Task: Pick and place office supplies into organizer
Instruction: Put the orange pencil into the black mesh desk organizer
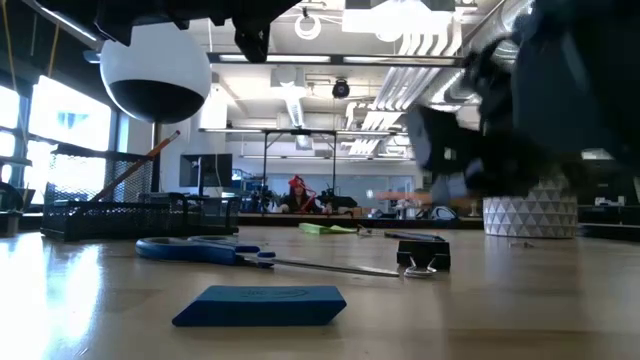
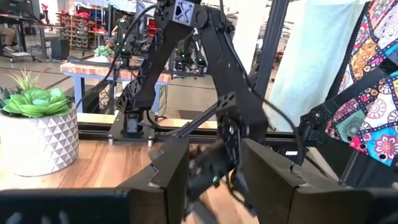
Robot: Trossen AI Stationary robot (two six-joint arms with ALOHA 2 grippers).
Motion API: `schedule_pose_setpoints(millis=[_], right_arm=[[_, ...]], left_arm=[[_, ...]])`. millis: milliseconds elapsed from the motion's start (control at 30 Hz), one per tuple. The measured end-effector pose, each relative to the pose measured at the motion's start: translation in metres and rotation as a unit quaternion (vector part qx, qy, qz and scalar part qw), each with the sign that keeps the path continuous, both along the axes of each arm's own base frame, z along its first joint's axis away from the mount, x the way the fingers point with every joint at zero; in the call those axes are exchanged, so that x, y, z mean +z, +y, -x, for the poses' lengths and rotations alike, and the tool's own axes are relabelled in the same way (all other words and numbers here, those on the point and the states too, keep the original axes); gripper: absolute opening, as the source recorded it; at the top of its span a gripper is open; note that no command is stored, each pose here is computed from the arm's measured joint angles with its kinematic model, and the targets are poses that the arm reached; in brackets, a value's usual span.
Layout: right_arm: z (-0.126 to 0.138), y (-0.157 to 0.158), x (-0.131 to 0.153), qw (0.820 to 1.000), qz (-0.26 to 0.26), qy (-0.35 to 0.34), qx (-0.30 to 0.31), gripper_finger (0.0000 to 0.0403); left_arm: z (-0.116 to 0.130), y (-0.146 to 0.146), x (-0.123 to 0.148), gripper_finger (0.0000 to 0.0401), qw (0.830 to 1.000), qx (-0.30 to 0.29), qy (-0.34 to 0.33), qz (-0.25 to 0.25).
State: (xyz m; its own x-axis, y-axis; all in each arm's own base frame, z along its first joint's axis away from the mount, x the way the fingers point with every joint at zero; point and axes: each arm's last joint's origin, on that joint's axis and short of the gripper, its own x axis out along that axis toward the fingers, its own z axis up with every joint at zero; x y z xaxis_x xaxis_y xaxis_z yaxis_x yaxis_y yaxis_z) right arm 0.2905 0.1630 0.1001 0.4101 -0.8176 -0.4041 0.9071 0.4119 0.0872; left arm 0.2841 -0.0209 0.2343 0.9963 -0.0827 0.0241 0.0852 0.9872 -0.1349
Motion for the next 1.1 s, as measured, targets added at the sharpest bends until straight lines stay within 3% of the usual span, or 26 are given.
schedule_pose_setpoints(millis=[167, 400, 600, 967, 1100], right_arm=[[0.014, 0.008, 0.035, 0.996, 0.057, -0.057, 0.038, 0.0006], [0.030, 0.012, 0.085, 0.974, 0.152, -0.137, 0.100, 0.0009], [0.034, 0.009, 0.108, 0.973, 0.169, -0.117, 0.106, 0.0006], [0.034, 0.007, 0.114, 0.973, 0.168, -0.119, 0.103, 0.0006], [0.033, 0.008, 0.116, 0.973, 0.163, -0.127, 0.101, 0.0008]], left_arm=[[0.000, 0.000, 0.000, 0.0136, 1.000, 0.000, -0.002, 0.000], [0.001, 0.000, 0.009, 0.0136, 0.999, -0.004, -0.048, 0.012], [0.001, 0.008, 0.016, 0.0136, 0.997, -0.001, -0.081, 0.018], [0.001, 0.054, 0.004, 0.0136, 0.995, 0.078, -0.020, 0.061], [0.000, 0.064, 0.000, 0.0136, 0.994, 0.065, -0.013, 0.085]])
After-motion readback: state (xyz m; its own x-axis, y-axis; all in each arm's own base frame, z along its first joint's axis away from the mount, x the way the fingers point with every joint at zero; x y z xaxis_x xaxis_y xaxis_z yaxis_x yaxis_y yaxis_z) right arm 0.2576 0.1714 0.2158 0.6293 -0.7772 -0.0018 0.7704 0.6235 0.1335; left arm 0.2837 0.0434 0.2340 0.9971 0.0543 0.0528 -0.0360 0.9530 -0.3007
